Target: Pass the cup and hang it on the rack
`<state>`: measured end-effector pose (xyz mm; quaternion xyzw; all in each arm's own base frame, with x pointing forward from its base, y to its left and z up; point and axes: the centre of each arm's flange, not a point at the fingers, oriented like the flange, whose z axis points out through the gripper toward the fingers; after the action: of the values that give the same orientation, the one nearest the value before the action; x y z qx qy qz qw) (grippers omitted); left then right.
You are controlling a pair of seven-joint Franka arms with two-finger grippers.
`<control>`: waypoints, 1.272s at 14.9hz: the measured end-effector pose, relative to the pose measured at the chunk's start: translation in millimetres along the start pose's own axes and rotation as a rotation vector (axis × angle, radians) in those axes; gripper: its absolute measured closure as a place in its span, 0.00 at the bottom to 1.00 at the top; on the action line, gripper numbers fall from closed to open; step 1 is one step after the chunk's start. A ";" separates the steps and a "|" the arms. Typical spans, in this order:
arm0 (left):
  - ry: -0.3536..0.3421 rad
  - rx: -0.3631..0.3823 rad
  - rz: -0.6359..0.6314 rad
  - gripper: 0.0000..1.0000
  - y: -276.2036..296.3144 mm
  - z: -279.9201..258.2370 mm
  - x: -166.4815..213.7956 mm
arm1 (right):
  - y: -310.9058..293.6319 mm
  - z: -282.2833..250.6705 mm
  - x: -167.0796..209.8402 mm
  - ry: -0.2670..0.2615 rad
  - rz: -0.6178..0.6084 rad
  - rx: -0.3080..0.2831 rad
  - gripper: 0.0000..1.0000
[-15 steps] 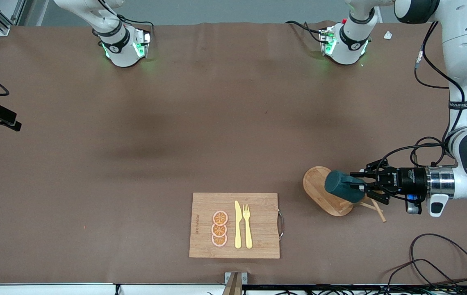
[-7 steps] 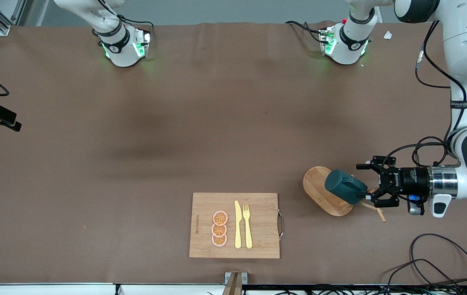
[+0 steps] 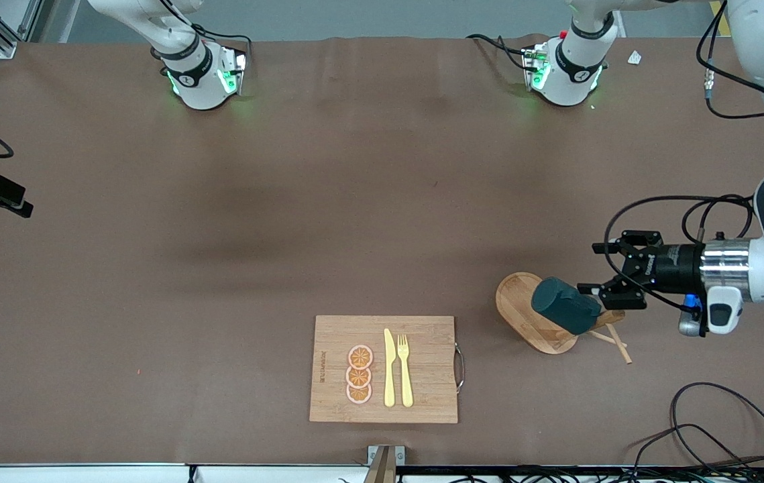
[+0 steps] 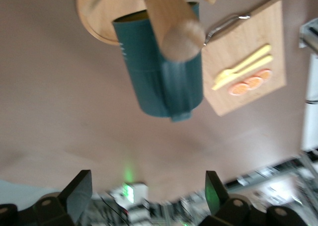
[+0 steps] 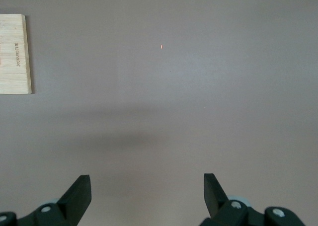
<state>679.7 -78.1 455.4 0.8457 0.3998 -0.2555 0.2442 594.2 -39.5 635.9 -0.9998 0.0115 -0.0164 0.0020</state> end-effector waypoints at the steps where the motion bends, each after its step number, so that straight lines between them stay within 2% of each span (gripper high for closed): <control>1: 0.053 0.049 0.031 0.00 1.6 -1.0 -12.3 | 0.0 -0.1 0.1 0.001 0.000 0.000 0.00; 5: 0.295 0.247 0.226 0.00 5.9 -15.3 -64.8 | 0.0 -1.6 1.9 0.018 0.000 -0.001 0.00; 8: 0.458 0.368 0.418 0.00 -3.4 -53.3 -91.6 | 0.0 -1.8 2.1 0.019 0.000 -0.001 0.00; 10: 0.540 0.429 0.521 0.00 -12.9 -83.2 -109.1 | 0.0 -1.8 2.1 0.020 0.000 -0.001 0.00; 14: 0.595 0.460 0.659 0.00 -27.9 -122.7 -151.8 | 0.0 -1.9 2.1 0.020 0.000 -0.001 0.00; 19: 0.575 0.516 0.794 0.00 -58.6 -146.6 -198.1 | 0.0 -1.9 2.1 0.020 0.000 -0.001 0.00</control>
<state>558.7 -63.9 677.5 0.9996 0.0253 0.0078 -0.0125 596.3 -39.5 637.9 -0.9996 0.0114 -0.0264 0.0014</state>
